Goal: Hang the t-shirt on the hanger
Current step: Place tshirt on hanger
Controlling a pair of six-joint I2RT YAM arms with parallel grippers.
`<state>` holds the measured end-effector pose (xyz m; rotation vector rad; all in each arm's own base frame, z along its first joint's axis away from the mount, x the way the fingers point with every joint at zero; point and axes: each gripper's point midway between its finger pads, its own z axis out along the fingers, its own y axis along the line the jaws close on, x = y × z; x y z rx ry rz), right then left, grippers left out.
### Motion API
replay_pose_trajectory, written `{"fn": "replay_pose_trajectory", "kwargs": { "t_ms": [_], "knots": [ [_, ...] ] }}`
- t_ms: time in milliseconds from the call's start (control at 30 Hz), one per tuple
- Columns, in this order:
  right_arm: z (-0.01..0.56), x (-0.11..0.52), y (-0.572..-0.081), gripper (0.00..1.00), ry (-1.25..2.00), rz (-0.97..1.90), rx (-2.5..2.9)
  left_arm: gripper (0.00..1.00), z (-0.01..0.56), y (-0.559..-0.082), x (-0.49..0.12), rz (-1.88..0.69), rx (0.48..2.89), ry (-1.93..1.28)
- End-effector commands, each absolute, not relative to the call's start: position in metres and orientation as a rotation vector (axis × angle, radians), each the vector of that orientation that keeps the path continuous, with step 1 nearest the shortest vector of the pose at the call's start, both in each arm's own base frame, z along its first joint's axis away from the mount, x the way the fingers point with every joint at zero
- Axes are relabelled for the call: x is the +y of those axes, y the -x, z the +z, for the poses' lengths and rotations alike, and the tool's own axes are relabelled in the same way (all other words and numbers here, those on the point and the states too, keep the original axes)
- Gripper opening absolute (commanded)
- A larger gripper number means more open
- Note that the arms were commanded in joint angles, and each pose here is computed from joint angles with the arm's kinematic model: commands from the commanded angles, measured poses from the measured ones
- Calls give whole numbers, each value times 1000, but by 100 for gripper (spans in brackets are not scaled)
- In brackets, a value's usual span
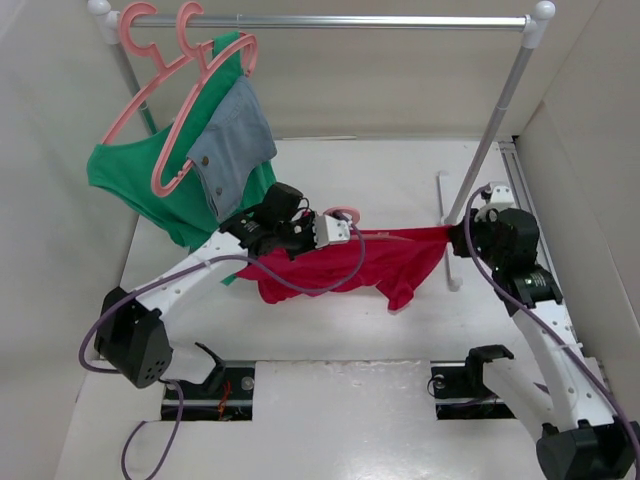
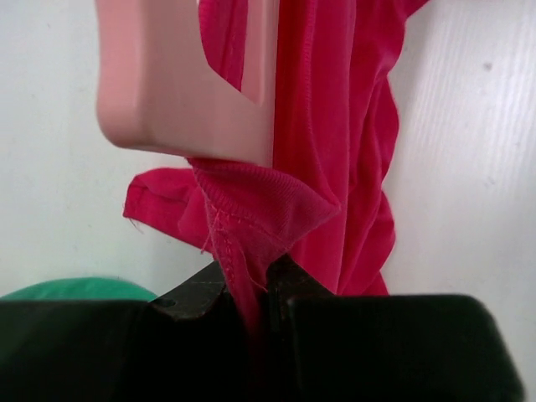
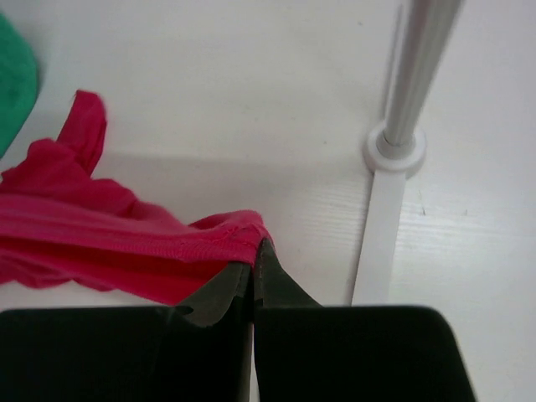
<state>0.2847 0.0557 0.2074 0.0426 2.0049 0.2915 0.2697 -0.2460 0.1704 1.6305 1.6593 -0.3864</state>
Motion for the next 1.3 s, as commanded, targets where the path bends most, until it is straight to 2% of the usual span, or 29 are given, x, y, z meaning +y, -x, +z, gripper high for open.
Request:
{"fn": "replay_pose_trajectory", "kwargs": {
  "t_ms": [0,200,233,267,333,367,467,700,967,1267],
  "knots": [
    [239,58,-293,0,207,243,1931,0,183,-286,-234,-219,1676,-1629],
    [248,147,-289,0,724,505,1836,0,206,-262,-282,-358,1473,-1713],
    [247,156,-285,4,776,537,1827,0,217,-256,-292,-430,1415,-1714],
    [246,161,-282,17,815,551,1824,0,219,-251,-296,-468,1397,-1722],
    [243,161,-277,32,893,540,1840,0,229,-244,-301,-517,1353,-1721],
    [242,161,-276,43,914,534,1852,0,227,-238,-305,-557,1312,-1741],
    [253,159,-268,55,988,518,1832,0,224,-227,-303,-588,1266,-1760],
    [291,173,-250,58,1100,567,1677,0,220,-232,-295,-614,1277,-1745],
    [263,221,-211,59,1299,741,1621,0,218,-233,-294,-619,1279,-1739],
    [254,219,-264,59,1083,510,1729,0,223,-229,-296,-636,1236,-1749]
  ]
}}
